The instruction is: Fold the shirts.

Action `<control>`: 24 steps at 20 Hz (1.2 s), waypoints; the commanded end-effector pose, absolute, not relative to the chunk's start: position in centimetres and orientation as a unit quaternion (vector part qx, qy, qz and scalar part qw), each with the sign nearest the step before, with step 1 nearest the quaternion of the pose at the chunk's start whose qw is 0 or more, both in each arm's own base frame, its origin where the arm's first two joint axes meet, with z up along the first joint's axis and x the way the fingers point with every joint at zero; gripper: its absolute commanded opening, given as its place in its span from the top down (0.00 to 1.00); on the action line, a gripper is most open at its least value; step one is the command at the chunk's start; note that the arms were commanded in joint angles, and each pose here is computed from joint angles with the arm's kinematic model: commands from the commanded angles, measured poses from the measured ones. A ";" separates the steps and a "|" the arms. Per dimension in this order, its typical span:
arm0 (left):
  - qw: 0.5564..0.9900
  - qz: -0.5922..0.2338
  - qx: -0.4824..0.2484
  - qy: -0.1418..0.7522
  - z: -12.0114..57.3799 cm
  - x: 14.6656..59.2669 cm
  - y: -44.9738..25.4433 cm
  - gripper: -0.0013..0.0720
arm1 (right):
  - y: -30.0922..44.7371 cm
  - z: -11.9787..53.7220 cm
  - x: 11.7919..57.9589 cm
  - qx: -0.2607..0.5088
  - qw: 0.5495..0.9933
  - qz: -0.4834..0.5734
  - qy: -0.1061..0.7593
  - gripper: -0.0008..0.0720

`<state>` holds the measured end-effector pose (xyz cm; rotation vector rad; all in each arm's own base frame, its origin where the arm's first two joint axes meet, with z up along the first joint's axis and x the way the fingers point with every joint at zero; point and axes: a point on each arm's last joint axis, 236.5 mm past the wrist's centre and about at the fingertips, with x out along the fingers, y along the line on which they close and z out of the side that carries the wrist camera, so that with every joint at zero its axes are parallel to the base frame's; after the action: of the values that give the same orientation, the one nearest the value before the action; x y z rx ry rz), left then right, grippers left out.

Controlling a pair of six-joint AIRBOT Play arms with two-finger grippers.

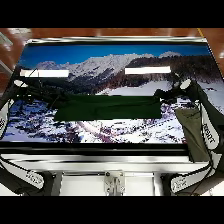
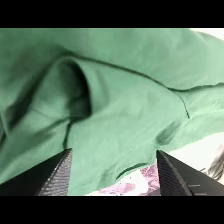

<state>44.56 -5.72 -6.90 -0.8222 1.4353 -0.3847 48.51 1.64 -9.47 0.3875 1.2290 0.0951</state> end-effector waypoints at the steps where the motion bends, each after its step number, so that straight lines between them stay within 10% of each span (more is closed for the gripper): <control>1: 0.650 -0.177 -0.372 0.638 -5.7 44.4 -4.6 0.14 | -1.4 -8.4 46.9 0.145 0.792 0.032 0.593 0.08; 11: 0.687 -0.232 -0.317 0.612 2.8 42.9 -7.5 0.16 | 5.0 -11.4 46.8 0.379 0.691 0.132 0.601 0.08; 12: 0.690 -0.240 -0.309 0.609 3.4 42.8 -8.3 0.16 | 5.5 -11.9 47.3 0.378 0.696 0.125 0.598 0.16; 14: 0.697 -0.252 -0.295 0.603 4.4 42.6 -9.8 0.16 | 6.3 -11.5 48.0 0.368 0.710 0.128 0.586 0.84; 15: 0.703 -0.256 -0.288 0.597 4.7 42.8 -10.6 0.17 | 6.7 -10.8 48.2 0.357 0.718 0.142 0.580 0.89; 16: 0.710 -0.260 -0.281 0.591 4.8 43.2 -11.7 0.37 | 6.9 -9.5 48.2 0.338 0.730 0.165 0.571 0.90; 17: 0.717 -0.266 -0.272 0.585 4.8 43.5 -13.2 0.83 | 7.1 -8.1 48.0 0.327 0.737 0.180 0.564 0.90; 18: 0.728 -0.273 -0.260 0.573 4.7 44.1 -15.1 0.92 | 7.4 -6.3 47.8 0.317 0.742 0.195 0.558 0.90; 24: 0.754 -0.321 -0.202 0.536 -0.3 42.3 -33.6 0.93 | 8.4 6.8 43.4 0.286 0.768 0.220 0.528 0.90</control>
<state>43.41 -25.60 1.74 -0.4895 1.2356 -0.6688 46.12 7.96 1.70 0.6510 1.1561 0.4685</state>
